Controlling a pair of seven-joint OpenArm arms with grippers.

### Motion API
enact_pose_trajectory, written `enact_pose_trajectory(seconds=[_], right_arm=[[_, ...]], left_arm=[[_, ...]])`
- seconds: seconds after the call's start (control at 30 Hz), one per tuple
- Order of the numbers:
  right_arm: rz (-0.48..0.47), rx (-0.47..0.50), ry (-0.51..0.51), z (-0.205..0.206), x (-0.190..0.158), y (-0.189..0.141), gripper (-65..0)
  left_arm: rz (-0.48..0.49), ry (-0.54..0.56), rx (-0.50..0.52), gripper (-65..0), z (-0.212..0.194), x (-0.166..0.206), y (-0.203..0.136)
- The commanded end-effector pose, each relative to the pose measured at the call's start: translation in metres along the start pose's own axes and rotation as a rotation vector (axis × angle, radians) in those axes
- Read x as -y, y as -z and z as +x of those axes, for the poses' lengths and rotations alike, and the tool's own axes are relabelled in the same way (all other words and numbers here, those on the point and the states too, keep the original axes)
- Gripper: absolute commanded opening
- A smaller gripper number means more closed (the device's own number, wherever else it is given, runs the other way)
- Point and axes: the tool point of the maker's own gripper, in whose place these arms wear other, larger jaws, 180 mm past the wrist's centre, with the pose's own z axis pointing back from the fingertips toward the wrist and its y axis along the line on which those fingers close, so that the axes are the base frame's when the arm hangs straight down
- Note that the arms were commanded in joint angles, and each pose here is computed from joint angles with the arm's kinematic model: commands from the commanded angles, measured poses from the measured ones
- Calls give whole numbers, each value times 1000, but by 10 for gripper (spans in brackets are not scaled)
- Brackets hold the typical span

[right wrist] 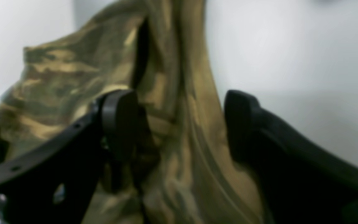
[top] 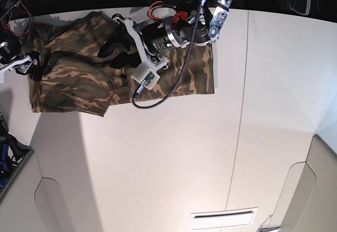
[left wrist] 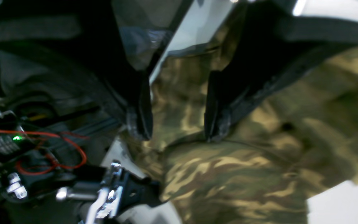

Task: Fold the T-shirt properly
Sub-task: 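Fold the strip end with the left gripper toward the right gripper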

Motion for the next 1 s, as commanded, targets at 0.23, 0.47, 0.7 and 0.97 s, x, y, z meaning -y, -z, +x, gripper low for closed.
enact_pose_trajectory(seconds=[0.23,0.47,0.7,0.97], right_arm=[[93,-70,-10,-22,-22,19,-217],[130,-72,-15,-22,-34,21,-223],[132,-71,-22,-20,-36,21,-650],[86,-21,-41,12,-18,13,-650]], left_arm=[[-12,21,24,-349,9,5,1],[-13,21,10,-349,6,5,0],[-39,52,23,-367,11,11,-1],[53,176,-22,-384,25,-11,-6]])
